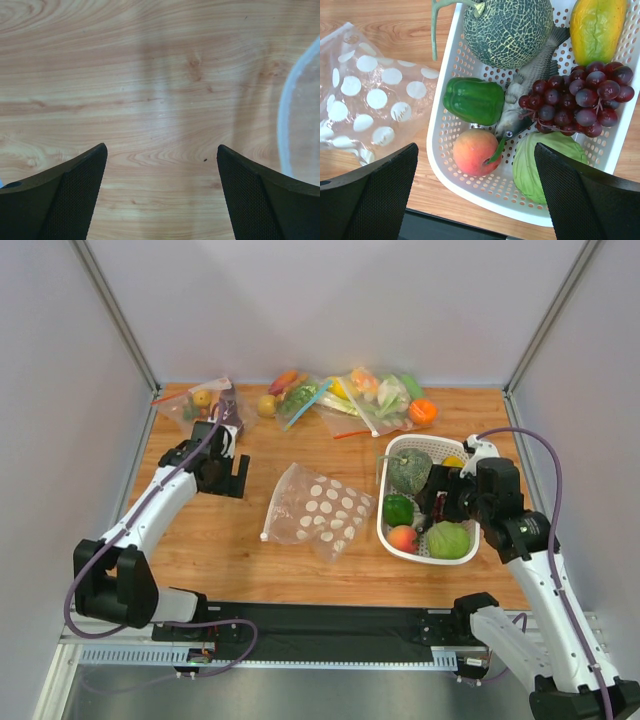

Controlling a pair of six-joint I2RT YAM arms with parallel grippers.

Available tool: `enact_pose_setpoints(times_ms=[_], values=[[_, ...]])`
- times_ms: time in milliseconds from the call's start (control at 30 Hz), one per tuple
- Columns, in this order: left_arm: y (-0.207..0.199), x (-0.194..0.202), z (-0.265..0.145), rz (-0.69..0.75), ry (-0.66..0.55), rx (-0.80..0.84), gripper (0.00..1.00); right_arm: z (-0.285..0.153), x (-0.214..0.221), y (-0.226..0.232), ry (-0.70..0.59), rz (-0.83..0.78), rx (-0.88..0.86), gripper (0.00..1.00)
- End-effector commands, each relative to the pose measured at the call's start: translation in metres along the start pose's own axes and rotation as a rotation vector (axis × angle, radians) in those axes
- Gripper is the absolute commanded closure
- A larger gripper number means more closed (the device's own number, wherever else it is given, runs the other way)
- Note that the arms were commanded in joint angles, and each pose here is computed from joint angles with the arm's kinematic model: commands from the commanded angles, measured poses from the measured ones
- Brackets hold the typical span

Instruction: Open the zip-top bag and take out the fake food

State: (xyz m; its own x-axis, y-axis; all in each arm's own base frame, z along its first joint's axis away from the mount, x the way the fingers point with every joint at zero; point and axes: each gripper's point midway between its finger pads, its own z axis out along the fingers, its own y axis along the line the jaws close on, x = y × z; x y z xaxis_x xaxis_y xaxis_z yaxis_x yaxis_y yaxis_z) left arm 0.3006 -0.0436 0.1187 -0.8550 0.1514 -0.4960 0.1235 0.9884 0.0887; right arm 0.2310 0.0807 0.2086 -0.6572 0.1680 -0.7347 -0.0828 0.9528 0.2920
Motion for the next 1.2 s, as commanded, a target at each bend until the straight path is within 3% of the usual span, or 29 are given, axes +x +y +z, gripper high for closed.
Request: enact_pose_setpoints(times_ms=[0, 267, 367, 567, 867, 1167], values=[[0.001, -0.029, -0.03, -0.014, -0.153, 0.017, 0.03, -0.013, -0.015, 0.006, -0.059, 0.001, -0.022, 0.0], [-0.033, -0.056, -0.105, 0.005, -0.484, 0.261, 0.03, -0.028, -0.032, 0.016, -0.186, 0.016, -0.073, 0.0], [-0.045, -0.053, -0.129, -0.003, -0.557, 0.347, 0.03, -0.036, -0.039, 0.017, -0.233, 0.02, -0.081, 0.0], [-0.051, -0.041, -0.157, -0.061, -0.601, 0.406, 0.02, -0.048, -0.047, 0.02, -0.283, 0.023, -0.096, 0.0], [-0.038, -0.038, -0.188, -0.106, -0.667, 0.36, 0.02, -0.051, -0.05, 0.023, -0.293, 0.023, -0.108, 0.0], [-0.031, -0.034, -0.191, -0.125, -0.662, 0.325, 0.01, -0.051, -0.048, 0.023, -0.291, 0.025, -0.111, 0.0]])
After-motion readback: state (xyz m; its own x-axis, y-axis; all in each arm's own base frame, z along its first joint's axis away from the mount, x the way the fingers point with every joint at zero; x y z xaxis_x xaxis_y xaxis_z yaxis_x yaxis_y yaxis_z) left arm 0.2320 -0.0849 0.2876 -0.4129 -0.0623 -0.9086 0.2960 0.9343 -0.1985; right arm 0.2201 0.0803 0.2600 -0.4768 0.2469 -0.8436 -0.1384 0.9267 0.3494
